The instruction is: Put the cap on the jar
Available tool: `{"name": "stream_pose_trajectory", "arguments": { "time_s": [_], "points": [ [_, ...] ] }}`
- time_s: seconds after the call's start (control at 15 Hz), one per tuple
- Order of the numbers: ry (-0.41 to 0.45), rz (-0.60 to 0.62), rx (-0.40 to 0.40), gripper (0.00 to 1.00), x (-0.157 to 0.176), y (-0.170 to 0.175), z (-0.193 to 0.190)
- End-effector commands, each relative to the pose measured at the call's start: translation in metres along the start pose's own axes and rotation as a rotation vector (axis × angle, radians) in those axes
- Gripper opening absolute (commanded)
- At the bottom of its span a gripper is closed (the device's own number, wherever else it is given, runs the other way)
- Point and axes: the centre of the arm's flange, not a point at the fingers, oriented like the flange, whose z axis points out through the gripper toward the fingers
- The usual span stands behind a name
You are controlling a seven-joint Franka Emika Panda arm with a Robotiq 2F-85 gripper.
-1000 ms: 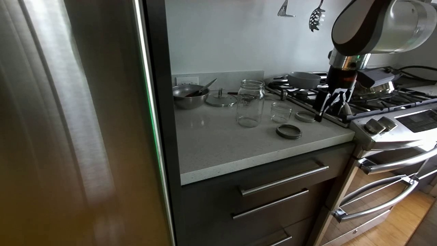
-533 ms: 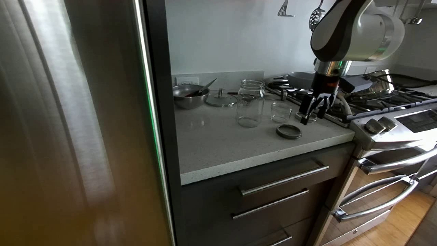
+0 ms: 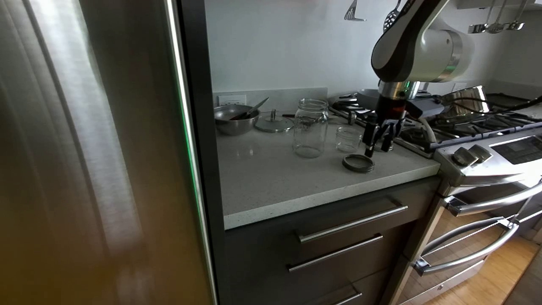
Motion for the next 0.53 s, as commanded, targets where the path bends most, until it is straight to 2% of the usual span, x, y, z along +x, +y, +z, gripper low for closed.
{"name": "stream_pose_trajectory", "arguments": {
  "time_s": [0.0,0.07,0.13,0.2,0.27,0.33,0.47],
  "points": [
    [-0.022,-0.008,0.042,0.51,0.011,0.006,0.01],
    [-0.028,-0.009,0.048,0.47,0.012,0.005,0.012],
    [-0.032,-0.012,0.053,0.61,0.013,0.003,0.014],
    [-0.038,-0.014,0.057,0.79,0.015,0.002,0.016],
    [-0.041,-0.016,0.06,0.81,0.016,0.001,0.018],
    [-0.044,-0.018,0.061,0.72,0.017,0.0,0.019],
    [-0.048,-0.022,0.061,0.46,0.017,-0.001,0.022]
  ]
}}
